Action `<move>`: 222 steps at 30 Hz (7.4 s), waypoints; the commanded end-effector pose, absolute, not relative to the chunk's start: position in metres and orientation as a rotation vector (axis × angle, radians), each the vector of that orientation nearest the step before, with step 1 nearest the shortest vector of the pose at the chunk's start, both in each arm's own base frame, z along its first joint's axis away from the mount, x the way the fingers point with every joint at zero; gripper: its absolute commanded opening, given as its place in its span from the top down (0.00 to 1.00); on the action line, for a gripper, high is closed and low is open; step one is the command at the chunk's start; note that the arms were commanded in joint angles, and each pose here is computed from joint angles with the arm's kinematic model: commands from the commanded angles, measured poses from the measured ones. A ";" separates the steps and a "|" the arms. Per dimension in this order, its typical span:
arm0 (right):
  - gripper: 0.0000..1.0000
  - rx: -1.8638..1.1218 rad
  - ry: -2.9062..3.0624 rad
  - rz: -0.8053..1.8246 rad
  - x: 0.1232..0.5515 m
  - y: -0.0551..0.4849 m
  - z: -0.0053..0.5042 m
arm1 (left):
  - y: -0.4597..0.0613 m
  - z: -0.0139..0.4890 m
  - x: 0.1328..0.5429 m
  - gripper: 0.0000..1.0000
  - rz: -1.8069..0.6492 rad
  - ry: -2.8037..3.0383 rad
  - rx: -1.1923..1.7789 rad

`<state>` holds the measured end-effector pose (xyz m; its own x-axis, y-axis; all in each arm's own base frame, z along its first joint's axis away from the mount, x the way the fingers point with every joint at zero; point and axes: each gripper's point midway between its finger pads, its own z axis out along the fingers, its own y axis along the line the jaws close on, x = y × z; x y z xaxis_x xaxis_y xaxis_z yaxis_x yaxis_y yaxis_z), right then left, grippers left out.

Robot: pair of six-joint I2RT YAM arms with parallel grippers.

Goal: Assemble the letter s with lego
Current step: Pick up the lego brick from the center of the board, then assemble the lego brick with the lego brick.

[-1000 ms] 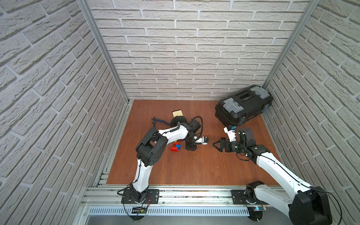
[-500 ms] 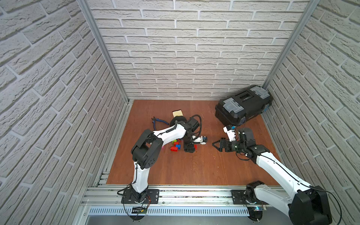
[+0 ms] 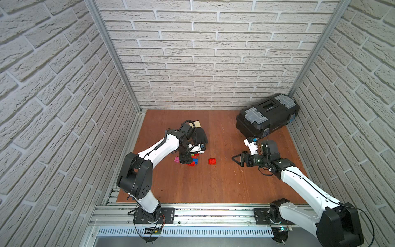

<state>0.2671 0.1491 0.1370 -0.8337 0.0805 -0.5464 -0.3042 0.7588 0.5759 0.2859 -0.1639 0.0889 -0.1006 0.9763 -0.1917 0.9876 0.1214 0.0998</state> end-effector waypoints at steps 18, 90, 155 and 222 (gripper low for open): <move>0.03 -0.220 2.354 0.951 0.271 0.154 0.136 | -0.104 0.044 0.302 0.34 0.119 2.247 2.115; 0.05 -0.121 2.349 1.022 0.269 0.156 0.126 | -0.248 0.108 0.282 0.78 -0.056 2.984 0.631; 0.05 -0.067 2.338 1.184 0.255 0.166 0.086 | -0.331 0.034 0.283 0.83 -0.016 3.135 0.108; 0.06 -0.097 2.357 1.135 0.245 0.161 0.105 | -0.340 0.068 0.296 0.51 -0.112 3.067 0.077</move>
<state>0.2392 0.1647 0.0935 -0.8857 0.1711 -0.4315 -0.2420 0.6229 0.7439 0.2926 -0.3458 0.0487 -0.9986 0.0371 -0.0372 0.0392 0.9975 -0.0587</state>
